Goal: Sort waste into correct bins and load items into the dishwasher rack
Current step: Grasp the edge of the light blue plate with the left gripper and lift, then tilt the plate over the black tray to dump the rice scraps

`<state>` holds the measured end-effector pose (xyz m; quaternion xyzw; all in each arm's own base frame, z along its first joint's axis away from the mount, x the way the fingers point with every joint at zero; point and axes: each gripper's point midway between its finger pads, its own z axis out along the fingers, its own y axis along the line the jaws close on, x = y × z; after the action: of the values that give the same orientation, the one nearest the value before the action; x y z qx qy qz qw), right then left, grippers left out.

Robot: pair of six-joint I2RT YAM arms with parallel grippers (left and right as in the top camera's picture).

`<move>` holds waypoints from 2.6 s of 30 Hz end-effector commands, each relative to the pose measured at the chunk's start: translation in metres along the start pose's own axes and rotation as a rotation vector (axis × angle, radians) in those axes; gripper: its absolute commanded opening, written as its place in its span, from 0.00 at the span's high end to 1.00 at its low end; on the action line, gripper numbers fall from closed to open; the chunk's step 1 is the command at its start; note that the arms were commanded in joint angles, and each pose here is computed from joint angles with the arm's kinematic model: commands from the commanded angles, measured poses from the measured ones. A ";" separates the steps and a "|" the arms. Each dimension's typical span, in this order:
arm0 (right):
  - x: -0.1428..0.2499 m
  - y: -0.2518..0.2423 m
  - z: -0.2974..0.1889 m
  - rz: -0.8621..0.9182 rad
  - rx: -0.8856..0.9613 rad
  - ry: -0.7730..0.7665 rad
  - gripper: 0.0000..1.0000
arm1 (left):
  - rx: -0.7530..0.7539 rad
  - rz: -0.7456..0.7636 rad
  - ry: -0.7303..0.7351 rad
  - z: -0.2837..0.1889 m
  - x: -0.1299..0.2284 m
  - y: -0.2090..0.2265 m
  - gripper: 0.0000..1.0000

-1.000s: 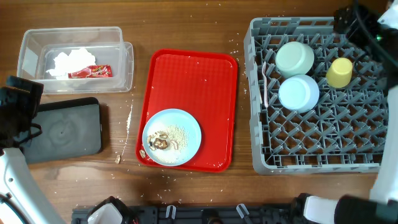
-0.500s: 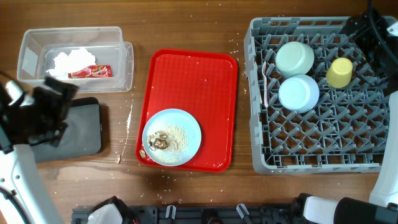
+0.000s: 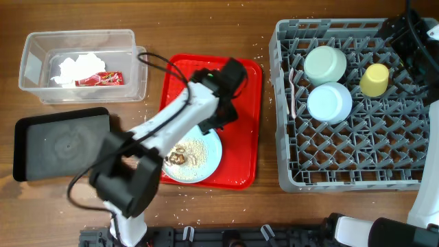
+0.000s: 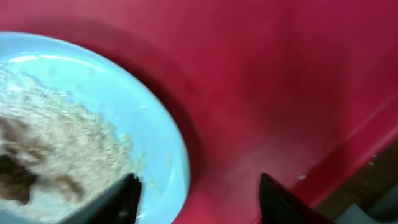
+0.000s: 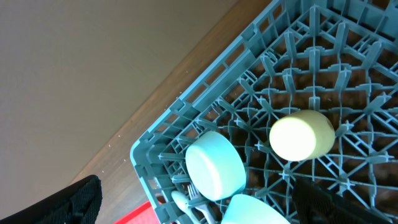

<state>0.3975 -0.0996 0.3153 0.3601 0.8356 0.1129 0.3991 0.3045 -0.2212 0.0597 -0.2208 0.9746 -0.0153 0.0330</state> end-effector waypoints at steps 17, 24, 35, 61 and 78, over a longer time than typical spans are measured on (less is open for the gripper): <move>-0.003 -0.003 0.003 0.009 0.018 -0.008 0.00 | -0.266 -0.087 0.042 0.065 0.048 0.019 0.80; -0.003 -0.003 0.003 0.009 0.018 -0.008 0.00 | -0.342 -0.025 0.015 0.042 0.035 0.031 0.96; -0.003 -0.003 0.003 0.009 0.018 -0.008 0.00 | -0.461 0.079 -0.115 -0.017 -0.001 0.041 0.96; -0.003 -0.003 0.003 0.009 0.018 -0.008 0.00 | 0.085 -0.796 -0.103 -0.109 -0.269 0.279 0.96; -0.003 -0.003 0.003 0.009 0.018 -0.008 0.00 | 0.783 -0.842 0.072 -0.155 -0.241 0.370 0.96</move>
<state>0.3973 -0.0996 0.3151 0.3603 0.8358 0.1126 0.3986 0.3588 0.2109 0.1993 -0.5795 0.7342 -0.3512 0.0430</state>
